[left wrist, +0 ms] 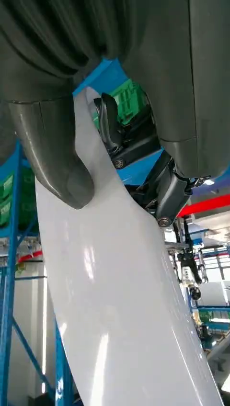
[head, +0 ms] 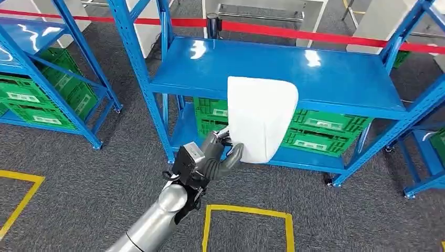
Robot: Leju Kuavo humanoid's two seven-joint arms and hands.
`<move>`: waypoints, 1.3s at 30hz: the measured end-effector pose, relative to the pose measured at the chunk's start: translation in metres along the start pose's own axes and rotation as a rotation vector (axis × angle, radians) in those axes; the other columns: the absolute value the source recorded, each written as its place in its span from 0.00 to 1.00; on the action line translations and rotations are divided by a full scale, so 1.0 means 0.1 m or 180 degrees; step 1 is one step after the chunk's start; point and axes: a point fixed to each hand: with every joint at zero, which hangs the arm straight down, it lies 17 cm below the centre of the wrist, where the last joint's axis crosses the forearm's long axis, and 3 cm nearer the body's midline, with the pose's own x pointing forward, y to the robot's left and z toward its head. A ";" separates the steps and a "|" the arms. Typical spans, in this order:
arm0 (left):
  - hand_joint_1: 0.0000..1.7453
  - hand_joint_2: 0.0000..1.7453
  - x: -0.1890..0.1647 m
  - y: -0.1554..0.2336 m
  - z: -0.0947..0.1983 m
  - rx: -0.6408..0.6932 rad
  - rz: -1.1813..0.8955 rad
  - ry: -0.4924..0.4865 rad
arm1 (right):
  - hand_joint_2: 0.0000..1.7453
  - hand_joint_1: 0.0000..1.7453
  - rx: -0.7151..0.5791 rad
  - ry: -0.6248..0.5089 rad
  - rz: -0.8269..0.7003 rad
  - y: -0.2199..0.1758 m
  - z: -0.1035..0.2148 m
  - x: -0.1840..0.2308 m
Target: Take the parts from the cabinet and place them on the table.
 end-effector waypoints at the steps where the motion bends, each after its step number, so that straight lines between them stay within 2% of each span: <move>1: 1.00 1.00 0.01 0.00 0.00 -0.0008 0.0006 -0.0007 | 0.00 0.00 -0.0019 -0.0008 -0.0001 -0.02 0.00 0.02; 22: 1.00 1.00 0.00 -0.01 -0.02 -0.0059 0.0008 -0.0010 | 0.00 0.00 -0.0003 0.0018 0.0049 -0.01 0.01 0.07; 27: 1.00 1.00 0.10 -0.05 -0.17 -0.0099 0.0026 -0.0103 | 0.00 0.00 -0.0038 -0.0009 -0.0033 -0.06 0.01 0.14; 39: 1.00 1.00 0.10 -0.08 -0.20 -0.0112 0.0051 -0.0103 | 0.00 0.00 -0.0067 -0.0053 -0.0049 -0.10 0.01 0.20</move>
